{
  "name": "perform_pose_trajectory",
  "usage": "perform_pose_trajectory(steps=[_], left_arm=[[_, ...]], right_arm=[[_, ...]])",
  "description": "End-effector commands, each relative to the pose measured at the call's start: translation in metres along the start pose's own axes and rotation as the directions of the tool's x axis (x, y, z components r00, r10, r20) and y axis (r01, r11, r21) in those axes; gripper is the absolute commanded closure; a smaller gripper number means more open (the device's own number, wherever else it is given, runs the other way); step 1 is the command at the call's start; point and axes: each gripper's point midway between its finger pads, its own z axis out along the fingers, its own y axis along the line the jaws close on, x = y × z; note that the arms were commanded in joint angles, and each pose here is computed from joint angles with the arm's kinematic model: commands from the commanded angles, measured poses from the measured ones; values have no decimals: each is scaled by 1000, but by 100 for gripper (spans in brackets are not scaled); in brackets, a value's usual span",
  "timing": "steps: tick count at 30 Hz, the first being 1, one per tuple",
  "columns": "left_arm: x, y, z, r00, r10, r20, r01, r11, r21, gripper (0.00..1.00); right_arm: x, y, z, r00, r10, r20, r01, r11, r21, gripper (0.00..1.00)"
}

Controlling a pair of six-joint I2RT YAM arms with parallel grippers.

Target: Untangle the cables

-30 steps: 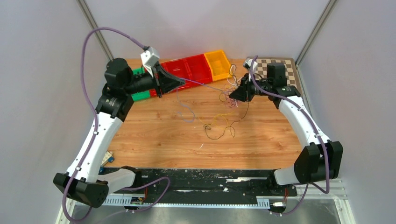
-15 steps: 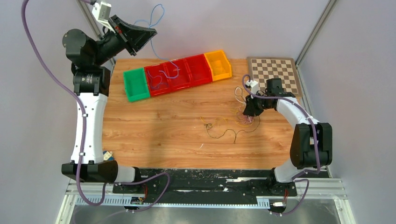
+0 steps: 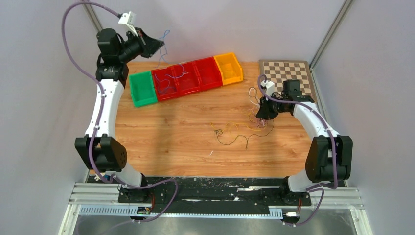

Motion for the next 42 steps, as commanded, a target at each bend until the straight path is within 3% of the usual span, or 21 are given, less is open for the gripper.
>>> perform_pose_trajectory(steps=[1,4,9,17,31,42], left_arm=[[38,38,11,997,-54,-56,50,996,-74,100],[71,69,20,981,-159,-111,145,981,-127,100],[106,123,21,914,-389,-118,358,907,-220,100],[153,180,27,852,-502,-151,441,842,-311,100],[166,266,50,944,-279,-176,201,910,-361,100],[207,237,11,932,-60,-356,-34,967,-253,100]], right_arm=[[-36,10,-21,995,-41,96,40,999,7,87],[-38,11,-24,995,-33,97,31,999,14,87],[-38,9,-27,996,-34,88,31,999,38,86],[-35,1,-26,998,-26,61,22,998,65,86],[-30,-4,-25,999,-26,42,22,996,87,85],[-22,0,-25,999,-33,35,30,996,84,85]])
